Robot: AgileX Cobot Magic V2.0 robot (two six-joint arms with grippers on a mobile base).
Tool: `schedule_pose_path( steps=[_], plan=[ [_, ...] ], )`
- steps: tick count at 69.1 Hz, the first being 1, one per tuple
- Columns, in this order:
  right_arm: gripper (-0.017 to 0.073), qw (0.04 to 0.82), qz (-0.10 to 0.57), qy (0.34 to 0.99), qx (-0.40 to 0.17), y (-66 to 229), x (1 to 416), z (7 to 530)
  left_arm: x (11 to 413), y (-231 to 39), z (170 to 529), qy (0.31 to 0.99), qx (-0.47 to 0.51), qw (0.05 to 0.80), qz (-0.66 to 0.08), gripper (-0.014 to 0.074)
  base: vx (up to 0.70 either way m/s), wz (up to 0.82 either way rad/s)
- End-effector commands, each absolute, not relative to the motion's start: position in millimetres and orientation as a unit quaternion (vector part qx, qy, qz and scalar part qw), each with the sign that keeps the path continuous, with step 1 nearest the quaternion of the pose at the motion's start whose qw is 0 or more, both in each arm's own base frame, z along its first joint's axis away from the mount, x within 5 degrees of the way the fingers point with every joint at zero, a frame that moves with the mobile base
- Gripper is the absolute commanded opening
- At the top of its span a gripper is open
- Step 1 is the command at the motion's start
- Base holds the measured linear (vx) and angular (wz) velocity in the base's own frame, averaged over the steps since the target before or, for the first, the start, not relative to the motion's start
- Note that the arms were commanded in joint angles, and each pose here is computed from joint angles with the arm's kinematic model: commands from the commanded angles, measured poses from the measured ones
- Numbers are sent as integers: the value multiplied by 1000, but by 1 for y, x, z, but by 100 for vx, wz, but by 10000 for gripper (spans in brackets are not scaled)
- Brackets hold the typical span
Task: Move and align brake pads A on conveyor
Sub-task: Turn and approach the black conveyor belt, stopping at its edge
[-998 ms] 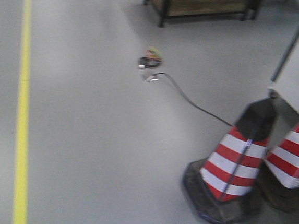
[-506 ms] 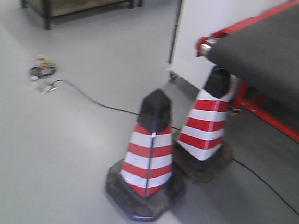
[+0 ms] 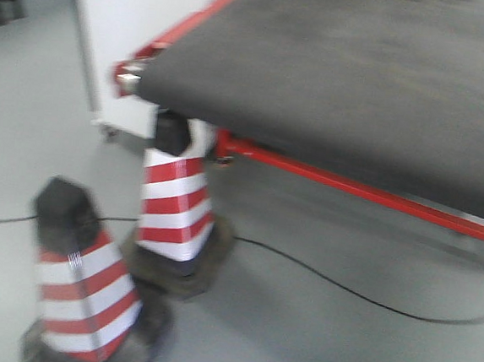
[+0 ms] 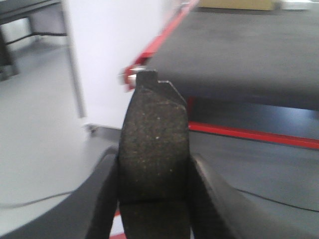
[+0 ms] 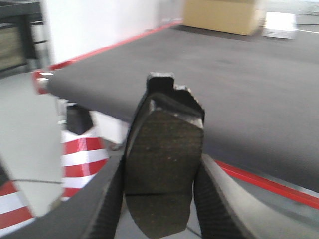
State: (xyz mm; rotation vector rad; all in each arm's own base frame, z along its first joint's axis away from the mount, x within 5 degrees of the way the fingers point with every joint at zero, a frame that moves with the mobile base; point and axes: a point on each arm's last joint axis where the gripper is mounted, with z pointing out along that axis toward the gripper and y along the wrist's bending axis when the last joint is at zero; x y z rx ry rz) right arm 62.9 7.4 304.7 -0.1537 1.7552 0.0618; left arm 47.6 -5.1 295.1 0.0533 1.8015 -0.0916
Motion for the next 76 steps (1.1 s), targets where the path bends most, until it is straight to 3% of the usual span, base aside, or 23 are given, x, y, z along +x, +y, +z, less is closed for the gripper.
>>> schedule_pose_path(
  steps=[1, 34, 76],
  plan=[
    [-8, 681, 23, 728, -69, 7, 63, 323, 48, -6, 312, 746, 21, 664, -49, -6, 15, -82],
    [-8, 681, 23, 728, -69, 7, 63, 323, 48, -6, 312, 746, 21, 664, -49, -6, 10, -69],
    [-8, 681, 23, 728, -69, 7, 63, 323, 48, -6, 312, 746, 21, 664, -49, -6, 7, -18]
  ],
)
